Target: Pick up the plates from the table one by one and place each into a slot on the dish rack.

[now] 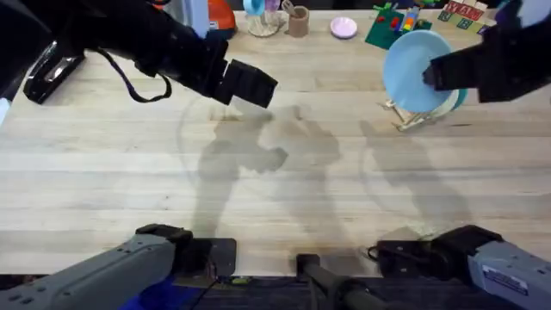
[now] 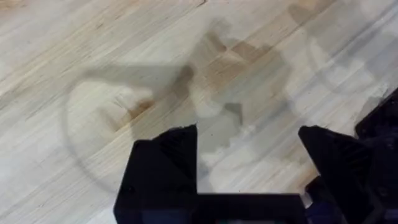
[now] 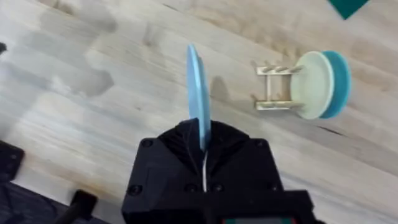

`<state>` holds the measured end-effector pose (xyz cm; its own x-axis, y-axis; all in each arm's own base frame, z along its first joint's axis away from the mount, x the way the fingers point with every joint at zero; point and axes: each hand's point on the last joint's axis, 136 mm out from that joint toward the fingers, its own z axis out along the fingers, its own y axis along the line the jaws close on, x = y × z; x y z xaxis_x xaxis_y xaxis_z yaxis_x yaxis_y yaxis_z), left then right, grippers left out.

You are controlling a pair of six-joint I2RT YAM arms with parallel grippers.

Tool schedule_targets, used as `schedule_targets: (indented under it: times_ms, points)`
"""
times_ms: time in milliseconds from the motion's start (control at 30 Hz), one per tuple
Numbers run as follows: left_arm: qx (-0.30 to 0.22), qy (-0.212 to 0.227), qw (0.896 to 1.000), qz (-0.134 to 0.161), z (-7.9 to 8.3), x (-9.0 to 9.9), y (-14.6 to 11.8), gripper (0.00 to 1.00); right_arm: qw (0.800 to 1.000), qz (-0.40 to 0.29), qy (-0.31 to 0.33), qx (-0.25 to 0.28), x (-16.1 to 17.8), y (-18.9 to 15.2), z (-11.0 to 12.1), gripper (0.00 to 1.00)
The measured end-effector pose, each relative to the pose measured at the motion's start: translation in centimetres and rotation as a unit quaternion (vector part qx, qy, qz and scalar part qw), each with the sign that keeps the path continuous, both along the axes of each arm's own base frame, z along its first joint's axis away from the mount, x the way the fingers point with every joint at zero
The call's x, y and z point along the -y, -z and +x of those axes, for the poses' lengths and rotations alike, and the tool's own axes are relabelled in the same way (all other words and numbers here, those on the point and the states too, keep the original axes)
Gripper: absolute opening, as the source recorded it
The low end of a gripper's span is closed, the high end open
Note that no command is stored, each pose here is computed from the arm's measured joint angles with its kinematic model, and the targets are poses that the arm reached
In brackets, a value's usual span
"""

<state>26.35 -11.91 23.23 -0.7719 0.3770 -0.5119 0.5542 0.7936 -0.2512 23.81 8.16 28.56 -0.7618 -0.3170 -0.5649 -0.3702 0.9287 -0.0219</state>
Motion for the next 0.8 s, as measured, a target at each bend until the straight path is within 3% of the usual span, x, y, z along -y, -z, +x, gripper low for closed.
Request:
schedule_targets:
  times_ms: [400,800]
  points:
    - [0.000,0.000,1.000,0.001,0.0,0.0,0.0,0.995,0.998,-0.068,-0.003,0.003,2.3,-1.2,-1.2,0.029]
    - [0.000,-0.002,1.000,0.001,0.0,-0.1,0.0,0.996,0.995,-0.092,0.010,0.025,3.4,-2.5,-1.0,0.029]
